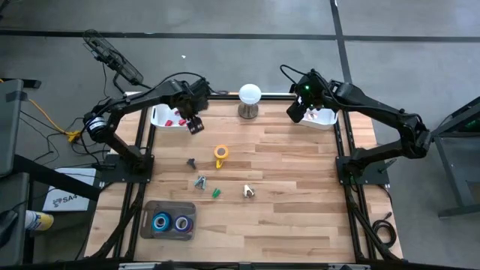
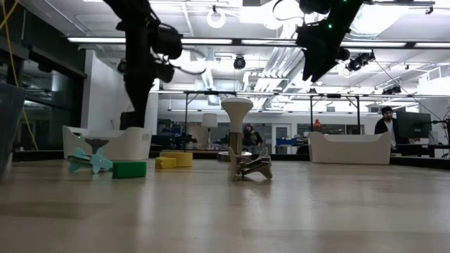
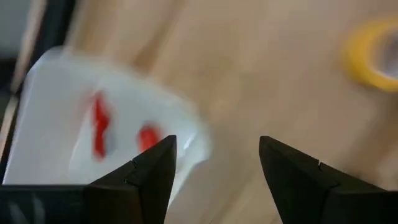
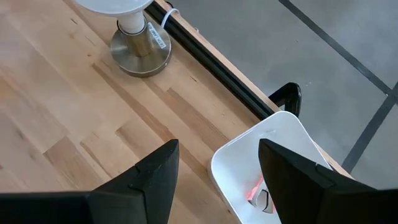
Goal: Pick and place Stapler, Stapler remover, tape
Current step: Put the black staple remover into the right white bin
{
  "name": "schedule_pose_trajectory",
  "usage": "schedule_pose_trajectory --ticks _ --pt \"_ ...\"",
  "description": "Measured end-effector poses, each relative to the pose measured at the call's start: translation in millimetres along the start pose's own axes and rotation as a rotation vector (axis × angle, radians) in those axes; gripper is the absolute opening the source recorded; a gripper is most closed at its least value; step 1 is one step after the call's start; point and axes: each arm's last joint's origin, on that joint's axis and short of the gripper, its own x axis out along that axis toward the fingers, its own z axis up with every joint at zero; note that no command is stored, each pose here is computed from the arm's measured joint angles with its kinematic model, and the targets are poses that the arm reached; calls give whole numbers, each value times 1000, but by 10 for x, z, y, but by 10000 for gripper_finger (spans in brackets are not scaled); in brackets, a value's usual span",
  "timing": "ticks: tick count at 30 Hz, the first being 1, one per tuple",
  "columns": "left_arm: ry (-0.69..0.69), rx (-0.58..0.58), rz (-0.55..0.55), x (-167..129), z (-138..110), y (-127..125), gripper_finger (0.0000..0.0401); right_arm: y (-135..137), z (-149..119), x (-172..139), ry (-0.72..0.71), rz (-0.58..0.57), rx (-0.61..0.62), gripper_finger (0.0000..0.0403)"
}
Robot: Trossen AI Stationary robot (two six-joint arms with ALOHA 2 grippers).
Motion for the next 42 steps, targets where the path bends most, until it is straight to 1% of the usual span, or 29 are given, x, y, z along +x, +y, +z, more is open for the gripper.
schedule_pose_trajectory --ticks 4,6,9,13,15,20,25,27,32,35,40,42 --pt "-21 338 -115 -33 15 -215 223 0 0 0 0 0 -26 213" --pt "-35 483 -161 -45 15 -325 223 0 0 0 0 1 -36 213" --pt "-61 639 -209 -64 17 -499 223 3 0 0 1 10 -40 213" --pt "-74 826 -221 -92 -1 -728 223 11 -2 0 3 37 -46 213" --pt "-78 899 -218 -105 -13 -828 223 14 -2 0 4 45 -48 213" --pt "-83 1004 -231 -121 -64 -1066 223 14 -1 0 4 45 -48 213" --pt "-15 1112 -270 26 -252 -1296 223 17 -2 -1 4 55 -52 213" --pt "-1 1154 -253 107 -321 -1378 223 19 -2 -1 5 64 -60 213" --pt "-36 1215 -227 229 -409 -1558 223 24 -3 -1 6 79 -63 213" --pt "-17 1246 -228 300 -498 -1626 223 24 -3 -1 6 79 -62 213" --pt "18 1285 -158 437 -618 -1667 223 24 -3 -1 6 81 -59 213" --pt "19 1290 -155 487 -647 -1667 223 24 -3 -1 6 81 -56 213"
